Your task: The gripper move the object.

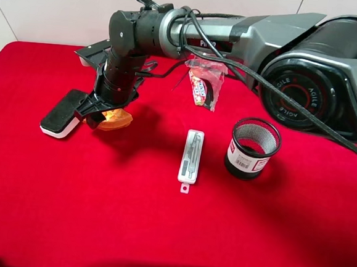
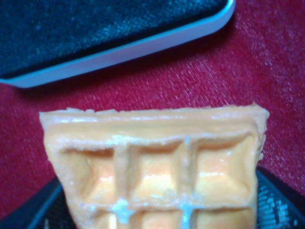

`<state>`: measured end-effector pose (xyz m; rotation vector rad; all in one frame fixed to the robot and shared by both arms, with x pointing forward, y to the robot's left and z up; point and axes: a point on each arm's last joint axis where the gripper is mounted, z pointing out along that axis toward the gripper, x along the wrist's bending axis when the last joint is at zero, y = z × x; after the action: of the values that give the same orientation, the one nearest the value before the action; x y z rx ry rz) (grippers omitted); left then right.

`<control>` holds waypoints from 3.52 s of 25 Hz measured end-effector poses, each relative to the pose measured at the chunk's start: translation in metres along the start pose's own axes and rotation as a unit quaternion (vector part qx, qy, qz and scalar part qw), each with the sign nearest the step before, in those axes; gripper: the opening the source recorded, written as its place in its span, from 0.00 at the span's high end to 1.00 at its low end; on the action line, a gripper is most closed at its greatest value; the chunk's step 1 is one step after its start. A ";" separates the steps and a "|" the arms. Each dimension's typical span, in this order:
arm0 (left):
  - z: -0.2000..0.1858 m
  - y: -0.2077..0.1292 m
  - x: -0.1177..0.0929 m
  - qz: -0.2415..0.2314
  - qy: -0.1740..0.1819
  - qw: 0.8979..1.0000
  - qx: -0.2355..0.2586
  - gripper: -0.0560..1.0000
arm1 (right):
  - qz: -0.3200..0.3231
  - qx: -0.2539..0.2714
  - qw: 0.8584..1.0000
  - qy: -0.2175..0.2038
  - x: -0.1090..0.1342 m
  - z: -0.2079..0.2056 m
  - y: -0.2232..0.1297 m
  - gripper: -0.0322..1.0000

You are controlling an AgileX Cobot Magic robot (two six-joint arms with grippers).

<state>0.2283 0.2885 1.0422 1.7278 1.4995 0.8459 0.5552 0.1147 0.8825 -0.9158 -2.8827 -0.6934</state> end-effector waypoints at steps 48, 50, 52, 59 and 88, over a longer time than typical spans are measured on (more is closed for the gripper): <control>0.000 0.000 0.000 0.000 0.000 1.000 0.000 0.01 | -0.038 0.035 0.999 0.006 0.021 -0.104 0.013 0.30; 0.000 0.000 0.000 0.000 0.000 1.000 0.000 0.01 | -0.044 0.038 0.998 0.002 0.022 -0.115 0.013 0.30; 0.000 0.000 0.000 0.000 0.000 1.000 0.000 0.01 | -0.047 0.048 0.998 0.001 0.024 -0.122 0.012 0.30; 0.000 0.000 0.000 0.000 0.000 1.000 0.000 0.01 | -0.053 0.059 0.997 -0.005 0.028 -0.152 0.009 0.30; 0.000 0.000 0.000 0.000 0.000 1.000 0.000 0.01 | -0.009 -0.064 0.986 -0.156 -0.011 -0.353 -0.060 0.30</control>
<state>0.2283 0.2885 1.0422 1.7278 1.4995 0.8459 0.4970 -0.0853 1.1745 -1.1065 -3.1514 -0.8109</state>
